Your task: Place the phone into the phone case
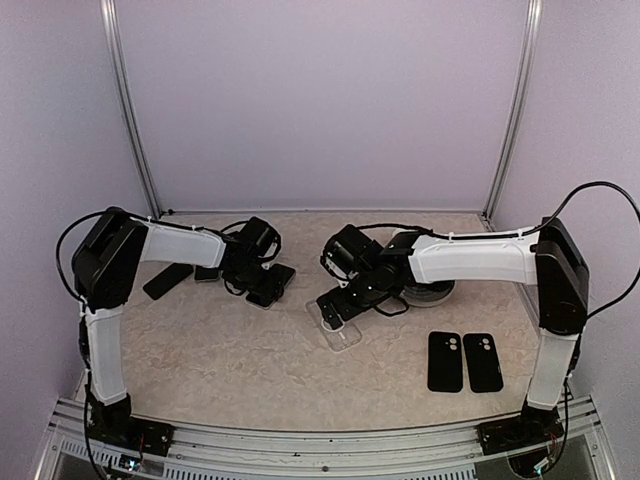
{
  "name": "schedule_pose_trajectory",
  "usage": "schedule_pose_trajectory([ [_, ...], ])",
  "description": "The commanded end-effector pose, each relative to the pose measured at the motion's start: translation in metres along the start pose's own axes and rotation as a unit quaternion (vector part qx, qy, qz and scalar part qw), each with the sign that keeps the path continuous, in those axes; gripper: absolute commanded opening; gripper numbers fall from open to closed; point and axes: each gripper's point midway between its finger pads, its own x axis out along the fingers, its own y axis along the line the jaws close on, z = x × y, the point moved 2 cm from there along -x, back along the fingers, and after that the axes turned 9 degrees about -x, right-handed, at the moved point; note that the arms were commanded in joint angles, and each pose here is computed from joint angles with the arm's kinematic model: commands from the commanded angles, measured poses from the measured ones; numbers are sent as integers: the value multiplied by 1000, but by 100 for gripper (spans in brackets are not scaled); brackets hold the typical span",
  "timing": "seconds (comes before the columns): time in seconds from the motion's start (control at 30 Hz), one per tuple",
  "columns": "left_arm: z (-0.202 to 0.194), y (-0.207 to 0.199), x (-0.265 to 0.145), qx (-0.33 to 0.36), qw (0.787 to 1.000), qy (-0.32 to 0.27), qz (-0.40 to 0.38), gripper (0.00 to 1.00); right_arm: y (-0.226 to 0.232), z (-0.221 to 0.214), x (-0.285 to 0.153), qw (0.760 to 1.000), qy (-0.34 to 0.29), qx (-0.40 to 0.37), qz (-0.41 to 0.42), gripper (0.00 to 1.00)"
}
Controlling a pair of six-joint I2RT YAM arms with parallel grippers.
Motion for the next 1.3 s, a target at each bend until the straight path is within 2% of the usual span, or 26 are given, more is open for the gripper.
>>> schedule_pose_trajectory([
  [0.0, -129, 15, 1, -5, 987, 154, 47, 66, -12, 6, -15, 999, -29, 7, -13, 99],
  [0.2, -153, 0, -34, -2, 989, 139, 43, 66, -17, 9, -15, 999, -42, 15, -9, 99],
  [0.27, -159, -7, -42, -1, 990, 133, 37, 67, -22, 2, -7, 999, -25, 24, -7, 95],
  [0.37, -170, -19, -53, 0, 992, 125, 19, 71, -29, -14, 6, 999, -1, 35, -8, 76],
  [0.47, -181, -26, -63, 19, 993, 118, 8, 77, -30, -30, 18, 999, 22, 39, -5, 51],
  [0.6, -172, -38, -88, 34, 996, 79, -25, 86, -23, -48, 33, 998, 51, 45, 14, 33],
  [0.7, -154, -47, -111, 33, 997, 42, -59, 91, -17, -57, 39, 996, 63, 58, 23, 31],
  [0.87, -140, -47, -135, 31, 996, 4, -80, 90, -1, -70, 42, 994, 76, 63, 40, 31],
  [0.97, -131, -24, -133, 17, 999, -6, -46, 80, 10, -75, 40, 994, 82, 60, 42, 30],
  [1.1, -124, 7, -113, 7, 999, 22, 22, 61, 21, -71, 27, 994, 69, 66, 49, 32],
  [1.27, -125, 29, -100, -6, 998, 35, 59, 51, 12, -64, 5, 995, 44, 82, 31, 39],
])
